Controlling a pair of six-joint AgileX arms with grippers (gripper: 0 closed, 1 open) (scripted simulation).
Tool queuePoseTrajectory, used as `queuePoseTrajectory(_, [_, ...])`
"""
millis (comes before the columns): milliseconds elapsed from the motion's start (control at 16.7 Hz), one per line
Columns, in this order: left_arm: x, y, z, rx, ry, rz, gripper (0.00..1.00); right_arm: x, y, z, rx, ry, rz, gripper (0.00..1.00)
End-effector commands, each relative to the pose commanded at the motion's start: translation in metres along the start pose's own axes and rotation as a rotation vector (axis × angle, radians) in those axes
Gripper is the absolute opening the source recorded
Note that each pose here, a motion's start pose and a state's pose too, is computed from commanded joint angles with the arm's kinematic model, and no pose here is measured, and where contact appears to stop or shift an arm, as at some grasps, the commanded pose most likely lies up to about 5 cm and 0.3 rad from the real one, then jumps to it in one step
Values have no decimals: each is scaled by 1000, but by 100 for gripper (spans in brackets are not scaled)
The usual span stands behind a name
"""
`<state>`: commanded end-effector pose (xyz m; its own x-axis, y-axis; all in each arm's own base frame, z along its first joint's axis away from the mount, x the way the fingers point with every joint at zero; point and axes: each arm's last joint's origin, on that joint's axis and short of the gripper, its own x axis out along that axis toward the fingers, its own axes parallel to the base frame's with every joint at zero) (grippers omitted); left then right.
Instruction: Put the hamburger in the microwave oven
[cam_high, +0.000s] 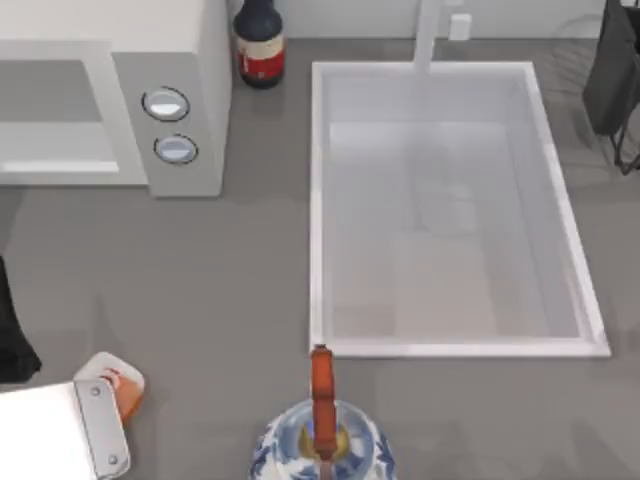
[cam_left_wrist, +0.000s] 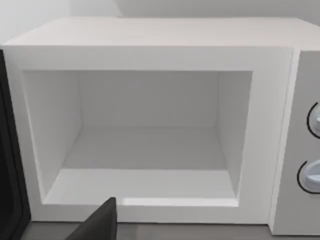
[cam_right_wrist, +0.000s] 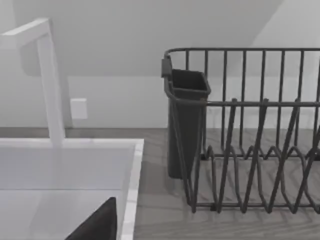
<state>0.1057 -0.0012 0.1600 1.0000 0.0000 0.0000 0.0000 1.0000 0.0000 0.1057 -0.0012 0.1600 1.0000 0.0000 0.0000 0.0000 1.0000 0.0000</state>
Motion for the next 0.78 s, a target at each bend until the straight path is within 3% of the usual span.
queuePoseTrajectory(180, [0, 0, 0, 4, 14, -5, 100, 0, 0, 0, 0, 0, 0, 100])
queuePoseTrajectory(360, [3, -4, 4, 35, 134, -43, 100, 0, 0, 0, 0, 0, 0, 100])
queuePoseTrajectory(780, [33, -21, 18, 172, 723, -208, 100, 0, 0, 0, 0, 0, 0, 100])
